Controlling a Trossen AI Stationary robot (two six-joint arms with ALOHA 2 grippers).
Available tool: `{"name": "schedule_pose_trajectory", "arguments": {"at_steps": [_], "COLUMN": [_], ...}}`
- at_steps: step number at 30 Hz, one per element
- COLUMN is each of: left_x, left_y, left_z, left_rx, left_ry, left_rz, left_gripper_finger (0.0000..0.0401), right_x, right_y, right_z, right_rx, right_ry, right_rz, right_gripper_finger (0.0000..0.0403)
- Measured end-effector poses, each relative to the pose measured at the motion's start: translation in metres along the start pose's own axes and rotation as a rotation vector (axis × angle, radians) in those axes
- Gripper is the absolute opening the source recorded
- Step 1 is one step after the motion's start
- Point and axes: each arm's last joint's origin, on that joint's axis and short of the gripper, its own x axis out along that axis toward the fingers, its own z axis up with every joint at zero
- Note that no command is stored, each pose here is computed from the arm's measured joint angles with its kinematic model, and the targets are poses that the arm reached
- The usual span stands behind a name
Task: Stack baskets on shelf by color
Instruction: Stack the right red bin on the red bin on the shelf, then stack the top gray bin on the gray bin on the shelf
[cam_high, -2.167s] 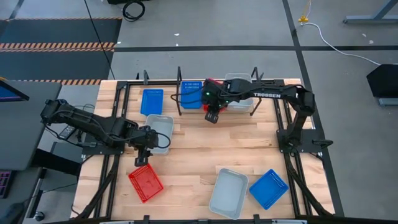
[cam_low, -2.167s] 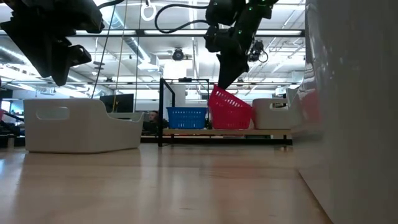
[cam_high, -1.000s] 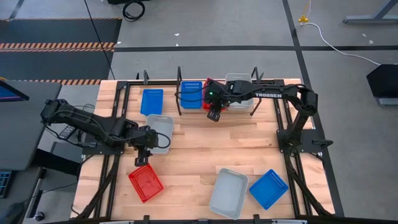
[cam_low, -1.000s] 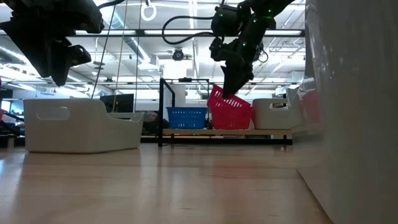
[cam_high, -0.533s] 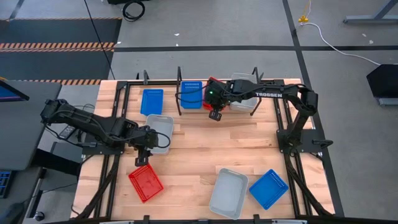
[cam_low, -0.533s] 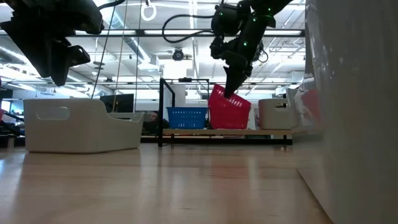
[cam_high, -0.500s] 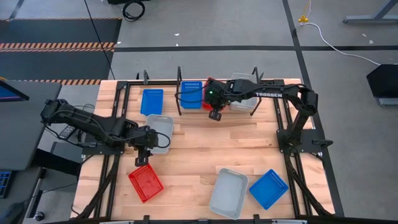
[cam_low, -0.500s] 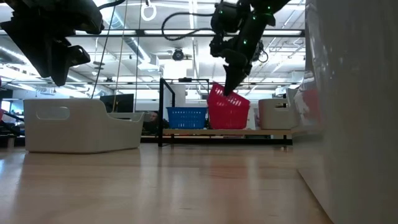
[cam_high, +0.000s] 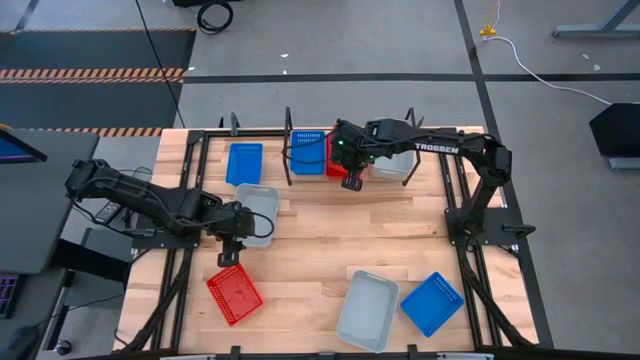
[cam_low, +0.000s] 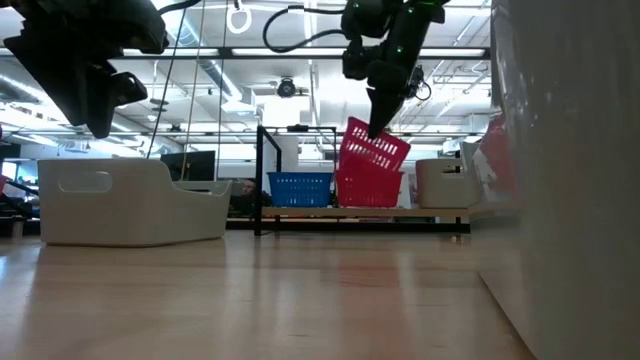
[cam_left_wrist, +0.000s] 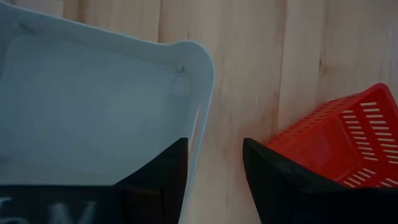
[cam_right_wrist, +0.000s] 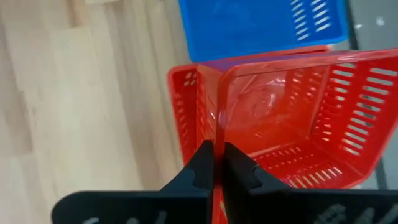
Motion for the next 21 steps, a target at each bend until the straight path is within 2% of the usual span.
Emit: {"name": "schedule_pose_trajectory", "arguments": {"at_steps": [10,21], "left_x": [0.0,0.0], "left_y": [0.0,0.0], "left_z": [0.001,0.001], "left_rx": [-0.002,-0.011], "left_ry": [-0.012,-0.011], "left_rz": [-0.004,-0.004], "left_gripper_finger": [0.016,0.016], "right_x": [0.014,0.014], "right_y": [0.001,0.0], "right_z": [-0.006,0.002], "right_rx": [0.022,0.106], "right_ry": [0.012,-0.07], "right_rz": [0.008,0.0], "right_gripper_finger": [0.0059,0.0112]}}
